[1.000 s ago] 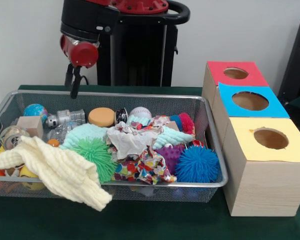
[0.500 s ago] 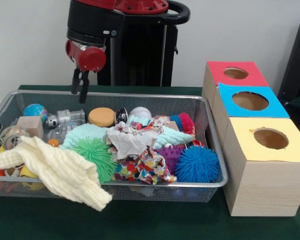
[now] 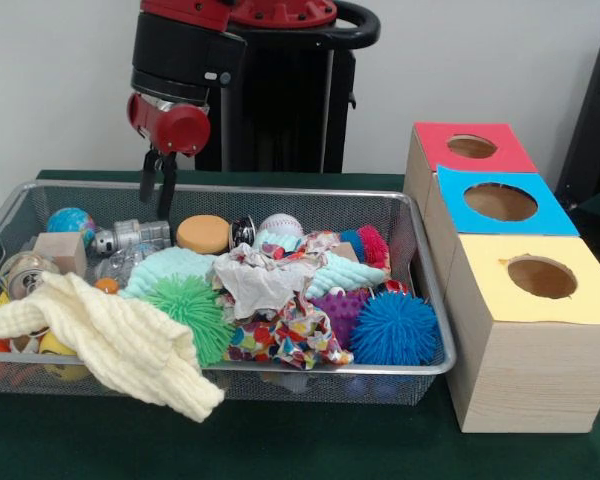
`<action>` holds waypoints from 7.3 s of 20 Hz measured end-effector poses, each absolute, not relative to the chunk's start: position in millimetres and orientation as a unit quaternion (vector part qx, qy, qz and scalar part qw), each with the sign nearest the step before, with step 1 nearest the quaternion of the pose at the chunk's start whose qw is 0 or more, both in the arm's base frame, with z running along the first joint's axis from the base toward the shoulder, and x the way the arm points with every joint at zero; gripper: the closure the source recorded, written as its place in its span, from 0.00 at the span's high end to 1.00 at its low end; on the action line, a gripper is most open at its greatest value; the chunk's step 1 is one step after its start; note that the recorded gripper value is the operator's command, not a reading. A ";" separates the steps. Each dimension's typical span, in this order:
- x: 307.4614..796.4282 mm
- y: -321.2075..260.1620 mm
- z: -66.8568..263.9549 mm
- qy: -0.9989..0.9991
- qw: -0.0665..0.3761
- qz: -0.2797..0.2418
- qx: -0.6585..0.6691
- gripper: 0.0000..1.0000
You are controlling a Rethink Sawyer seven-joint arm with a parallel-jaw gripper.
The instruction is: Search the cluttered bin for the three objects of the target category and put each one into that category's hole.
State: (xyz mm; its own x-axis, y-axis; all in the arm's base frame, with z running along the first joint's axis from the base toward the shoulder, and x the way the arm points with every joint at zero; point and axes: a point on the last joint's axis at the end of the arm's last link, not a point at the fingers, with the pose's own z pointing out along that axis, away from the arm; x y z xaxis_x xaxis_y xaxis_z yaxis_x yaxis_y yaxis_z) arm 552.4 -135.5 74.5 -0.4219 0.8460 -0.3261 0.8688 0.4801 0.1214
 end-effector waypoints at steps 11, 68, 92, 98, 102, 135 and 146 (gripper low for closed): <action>554.9 -130.9 59.8 0.843 0.172 -0.019 0.510 1.00; 525.0 -155.3 5.8 0.857 0.191 0.002 0.479 1.00; 518.9 -156.5 -4.2 0.859 0.200 0.007 0.470 1.00; 511.4 -168.6 -5.2 0.860 0.200 0.007 0.468 1.00; 508.6 -173.3 -5.5 0.860 0.200 0.006 0.469 1.00; 495.6 -171.2 -25.4 0.863 0.199 0.016 0.464 1.00; 487.2 -174.0 -38.7 0.858 0.203 0.022 0.471 1.00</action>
State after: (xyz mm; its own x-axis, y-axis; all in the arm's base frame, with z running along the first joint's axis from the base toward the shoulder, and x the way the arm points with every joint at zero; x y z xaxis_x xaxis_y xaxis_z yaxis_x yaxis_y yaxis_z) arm 487.2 -174.0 -38.7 -0.4732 0.8174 -0.3285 0.7998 0.5550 0.2287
